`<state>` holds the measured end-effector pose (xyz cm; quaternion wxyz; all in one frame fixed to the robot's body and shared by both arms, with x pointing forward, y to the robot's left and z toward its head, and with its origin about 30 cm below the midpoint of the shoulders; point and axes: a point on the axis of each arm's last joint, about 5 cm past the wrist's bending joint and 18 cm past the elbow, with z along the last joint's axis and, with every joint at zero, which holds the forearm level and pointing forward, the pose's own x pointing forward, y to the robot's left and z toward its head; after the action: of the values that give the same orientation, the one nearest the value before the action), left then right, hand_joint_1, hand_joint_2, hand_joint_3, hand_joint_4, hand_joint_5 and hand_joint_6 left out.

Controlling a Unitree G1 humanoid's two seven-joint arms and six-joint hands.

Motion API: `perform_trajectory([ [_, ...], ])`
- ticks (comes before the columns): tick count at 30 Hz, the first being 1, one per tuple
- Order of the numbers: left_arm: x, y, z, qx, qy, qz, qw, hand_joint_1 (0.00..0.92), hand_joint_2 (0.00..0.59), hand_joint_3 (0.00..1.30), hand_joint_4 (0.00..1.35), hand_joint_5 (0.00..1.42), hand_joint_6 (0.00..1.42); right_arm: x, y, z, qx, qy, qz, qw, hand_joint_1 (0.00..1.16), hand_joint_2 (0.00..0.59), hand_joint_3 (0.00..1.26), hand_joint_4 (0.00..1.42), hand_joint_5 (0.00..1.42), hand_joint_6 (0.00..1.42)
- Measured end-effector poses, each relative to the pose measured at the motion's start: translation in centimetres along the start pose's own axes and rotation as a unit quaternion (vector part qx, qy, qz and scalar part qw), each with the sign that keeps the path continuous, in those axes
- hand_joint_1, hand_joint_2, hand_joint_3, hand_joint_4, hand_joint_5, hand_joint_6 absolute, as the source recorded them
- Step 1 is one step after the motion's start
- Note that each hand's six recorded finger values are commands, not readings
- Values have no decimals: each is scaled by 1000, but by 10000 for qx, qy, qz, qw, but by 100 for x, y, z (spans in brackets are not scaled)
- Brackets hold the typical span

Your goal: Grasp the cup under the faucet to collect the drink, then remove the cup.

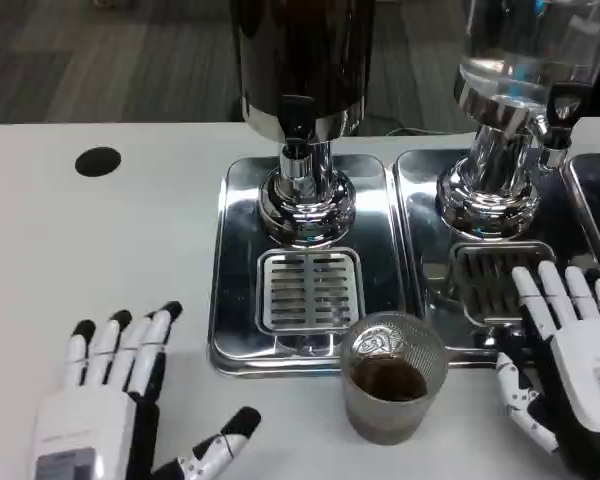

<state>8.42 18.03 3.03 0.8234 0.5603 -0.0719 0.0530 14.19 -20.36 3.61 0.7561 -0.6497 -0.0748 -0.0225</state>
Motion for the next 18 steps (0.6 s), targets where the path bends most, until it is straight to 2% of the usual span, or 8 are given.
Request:
perform_trajectory([
  [8, -64, -6, -9, 69, 110, -92, 9999, 0, 142, 118, 0, 64, 0, -33, 21, -23, -19, -248, 5, 9997, 95, 552, 90, 0, 0, 0],
  [18, -66, -11, -9, 86, 178, -88, 9998, 0, 133, 119, 0, 72, 0, -68, 51, -23, 86, -245, 89, 9996, 122, 571, 151, 0, 0, 0],
])
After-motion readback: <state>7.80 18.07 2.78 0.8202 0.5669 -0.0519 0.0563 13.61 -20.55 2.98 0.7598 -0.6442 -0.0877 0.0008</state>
